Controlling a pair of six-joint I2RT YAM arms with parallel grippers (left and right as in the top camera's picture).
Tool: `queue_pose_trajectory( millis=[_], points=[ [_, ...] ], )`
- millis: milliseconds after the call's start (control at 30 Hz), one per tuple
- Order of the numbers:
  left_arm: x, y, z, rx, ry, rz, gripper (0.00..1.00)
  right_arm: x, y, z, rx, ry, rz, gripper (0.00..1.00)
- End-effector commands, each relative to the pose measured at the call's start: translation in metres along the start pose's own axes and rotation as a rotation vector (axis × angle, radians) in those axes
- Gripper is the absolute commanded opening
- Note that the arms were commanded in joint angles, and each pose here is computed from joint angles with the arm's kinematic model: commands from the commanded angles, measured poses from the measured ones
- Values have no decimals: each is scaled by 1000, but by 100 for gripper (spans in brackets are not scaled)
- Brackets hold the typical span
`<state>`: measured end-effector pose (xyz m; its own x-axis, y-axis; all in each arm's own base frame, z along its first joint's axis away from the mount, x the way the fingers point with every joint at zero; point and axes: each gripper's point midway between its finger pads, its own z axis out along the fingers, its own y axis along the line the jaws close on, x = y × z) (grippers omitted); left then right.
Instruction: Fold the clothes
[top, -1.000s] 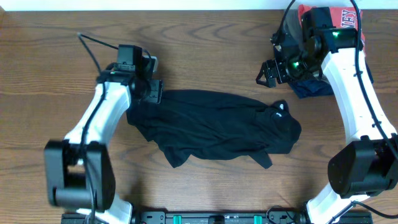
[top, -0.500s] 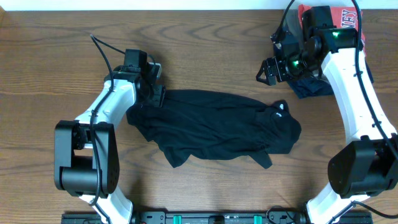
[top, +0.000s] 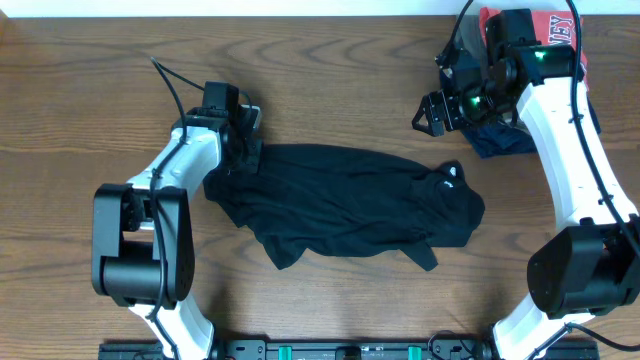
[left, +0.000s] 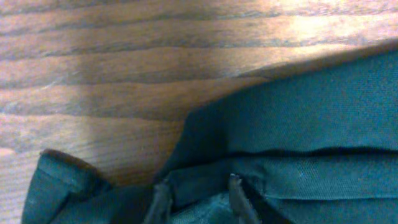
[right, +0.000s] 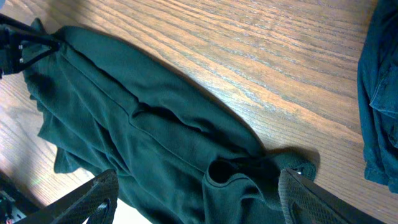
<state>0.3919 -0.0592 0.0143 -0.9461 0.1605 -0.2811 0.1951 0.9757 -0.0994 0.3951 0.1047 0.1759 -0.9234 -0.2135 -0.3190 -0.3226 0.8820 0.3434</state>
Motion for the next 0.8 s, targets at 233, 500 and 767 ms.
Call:
queue_pose_trajectory(
  millis=[233, 500, 767],
  points=[
    [-8, 1, 1, -8, -27, -3, 19, -1, 2, -2, -4, -10, -1, 80],
    [-16, 1, -11, -10, -61, -3, 6, -1, 2, -2, -4, -10, -1, 80],
    [-19, -1, -23, -11, -77, -5, 6, -2, 2, -2, -3, -11, -1, 80]
  ],
)
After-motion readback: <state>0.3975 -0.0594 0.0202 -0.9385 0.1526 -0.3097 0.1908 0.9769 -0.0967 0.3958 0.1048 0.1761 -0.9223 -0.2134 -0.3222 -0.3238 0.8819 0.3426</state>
